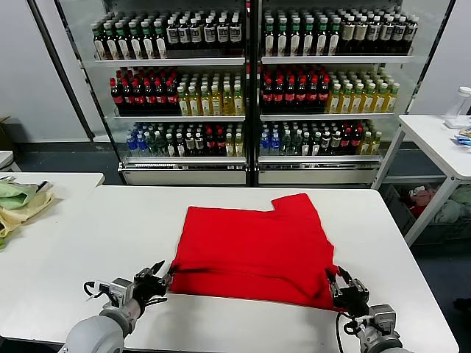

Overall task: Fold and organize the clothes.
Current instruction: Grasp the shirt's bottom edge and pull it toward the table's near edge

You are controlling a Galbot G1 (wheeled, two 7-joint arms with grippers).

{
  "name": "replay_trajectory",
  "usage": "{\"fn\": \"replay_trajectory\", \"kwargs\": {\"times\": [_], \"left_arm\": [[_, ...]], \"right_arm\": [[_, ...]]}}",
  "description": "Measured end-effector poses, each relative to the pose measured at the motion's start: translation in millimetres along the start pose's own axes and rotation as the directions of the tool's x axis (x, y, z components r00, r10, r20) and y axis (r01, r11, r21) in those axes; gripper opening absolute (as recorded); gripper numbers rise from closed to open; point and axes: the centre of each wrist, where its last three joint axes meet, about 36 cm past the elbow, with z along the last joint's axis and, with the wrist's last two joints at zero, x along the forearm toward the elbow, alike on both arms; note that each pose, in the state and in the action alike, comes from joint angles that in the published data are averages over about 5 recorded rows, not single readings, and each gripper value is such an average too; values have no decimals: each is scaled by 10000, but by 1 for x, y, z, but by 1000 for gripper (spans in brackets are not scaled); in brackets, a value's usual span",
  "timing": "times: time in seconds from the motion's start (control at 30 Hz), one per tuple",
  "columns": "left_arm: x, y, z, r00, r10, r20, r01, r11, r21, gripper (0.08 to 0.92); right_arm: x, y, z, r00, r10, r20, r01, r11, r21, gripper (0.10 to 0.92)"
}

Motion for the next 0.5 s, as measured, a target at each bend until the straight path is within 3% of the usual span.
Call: {"fn": "replay_trajectory", "kwargs": {"times": [0.13, 0.27, 0.5], "left_arm": [[14, -3, 2, 9998, 110, -161, -106, 9996, 244, 717], [21, -7, 6, 9993, 200, -326, -184, 9986, 499, 805], [23, -10, 11, 9988, 182, -459, -138, 9955, 942, 823]], "right_arm": [[7, 2, 4, 9994, 95, -325, -100, 9998, -159, 782], [11, 5, 8, 9976, 161, -673, -187, 9991, -385, 819], [17, 13, 13, 9928, 115, -1192, -206, 9970, -752, 820]]}}
